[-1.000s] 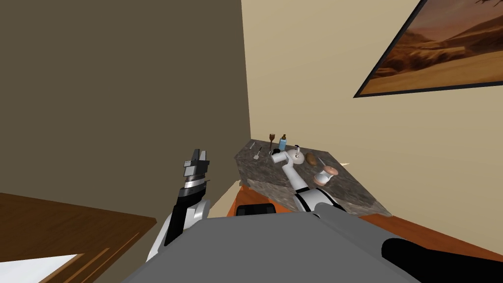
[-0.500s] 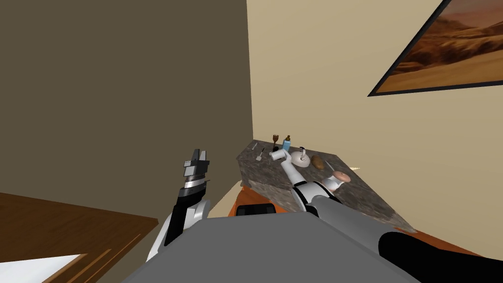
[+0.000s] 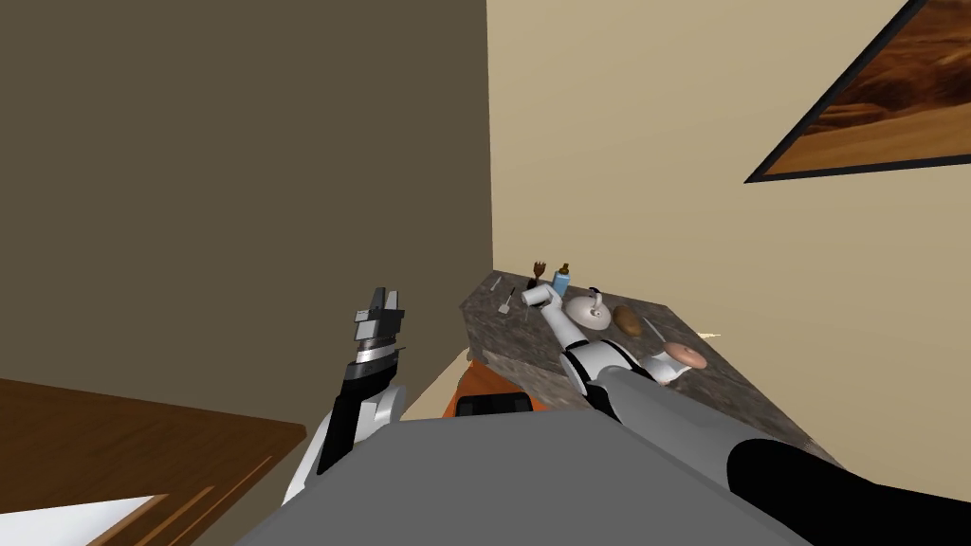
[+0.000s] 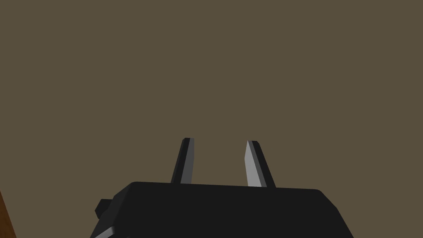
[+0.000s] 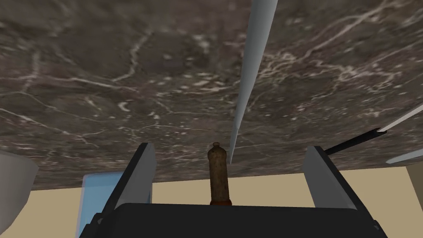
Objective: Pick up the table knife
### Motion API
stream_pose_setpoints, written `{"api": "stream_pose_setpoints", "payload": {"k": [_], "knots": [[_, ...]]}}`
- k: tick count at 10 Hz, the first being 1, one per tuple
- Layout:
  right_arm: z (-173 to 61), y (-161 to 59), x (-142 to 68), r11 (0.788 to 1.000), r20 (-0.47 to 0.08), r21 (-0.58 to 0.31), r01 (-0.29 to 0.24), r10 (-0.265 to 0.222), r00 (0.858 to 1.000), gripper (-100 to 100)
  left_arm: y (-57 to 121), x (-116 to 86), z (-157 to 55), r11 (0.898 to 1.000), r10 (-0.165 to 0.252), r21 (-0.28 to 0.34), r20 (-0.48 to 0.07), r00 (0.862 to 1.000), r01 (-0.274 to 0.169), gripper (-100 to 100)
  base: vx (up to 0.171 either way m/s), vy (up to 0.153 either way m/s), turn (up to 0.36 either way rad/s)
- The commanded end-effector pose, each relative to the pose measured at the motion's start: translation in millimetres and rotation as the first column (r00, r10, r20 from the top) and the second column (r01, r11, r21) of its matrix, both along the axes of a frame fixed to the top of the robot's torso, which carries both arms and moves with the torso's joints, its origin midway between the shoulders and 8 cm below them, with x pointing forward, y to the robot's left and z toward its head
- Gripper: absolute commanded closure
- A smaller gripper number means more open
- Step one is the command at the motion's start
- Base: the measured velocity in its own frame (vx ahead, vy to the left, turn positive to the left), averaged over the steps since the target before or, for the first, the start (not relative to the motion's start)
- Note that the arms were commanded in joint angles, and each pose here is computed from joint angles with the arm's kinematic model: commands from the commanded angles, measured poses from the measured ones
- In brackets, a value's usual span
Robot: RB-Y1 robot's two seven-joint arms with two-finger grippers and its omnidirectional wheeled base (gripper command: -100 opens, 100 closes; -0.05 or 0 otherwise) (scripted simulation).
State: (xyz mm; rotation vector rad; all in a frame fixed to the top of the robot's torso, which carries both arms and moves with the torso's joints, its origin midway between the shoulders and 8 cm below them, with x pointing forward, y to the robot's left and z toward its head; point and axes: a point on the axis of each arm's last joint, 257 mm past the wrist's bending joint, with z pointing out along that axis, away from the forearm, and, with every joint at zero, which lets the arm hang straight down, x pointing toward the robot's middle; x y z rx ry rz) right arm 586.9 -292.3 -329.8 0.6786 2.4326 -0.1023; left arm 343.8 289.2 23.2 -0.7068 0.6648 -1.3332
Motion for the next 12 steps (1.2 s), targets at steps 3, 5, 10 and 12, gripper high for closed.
{"api": "stream_pose_setpoints", "payload": {"k": [3, 5, 10, 12], "knots": [[-2.9, -6.5, -6.1, 1.0, -0.048, -0.019, 0.001, -0.002, 0.999, -100, 0.0, 0.0, 0.0, 1.0, 0.0, 0.0, 0.0, 1.0, 0.0, 0, 0.038, 0.011, 0.043], [-13.2, -8.4, -9.6, 1.0, -0.053, -0.021, 0.005, -0.006, 0.999, -100, 0.0, 0.0, 0.0, 1.0, 0.0, 0.0, 0.0, 1.0, 0.0, 0, 0.018, -0.011, 0.012], [-18.9, -9.5, -11.6, 1.0, -0.052, -0.02, 0.008, -0.009, 0.999, 100, 0.0, 0.0, 0.0, 1.0, 0.0, 0.0, 0.0, 1.0, 0.0, 0, 0.023, -0.01, 0.014], [-19.9, -12.7, -13.2, 1.0, -0.059, -0.031, 0.007, -0.009, 0.998, 100, 0.0, 0.0, 0.0, 1.0, 0.0, 0.0, 0.0, 1.0, 0.0, 0, 0.0, 0.0, 0.0]]}}
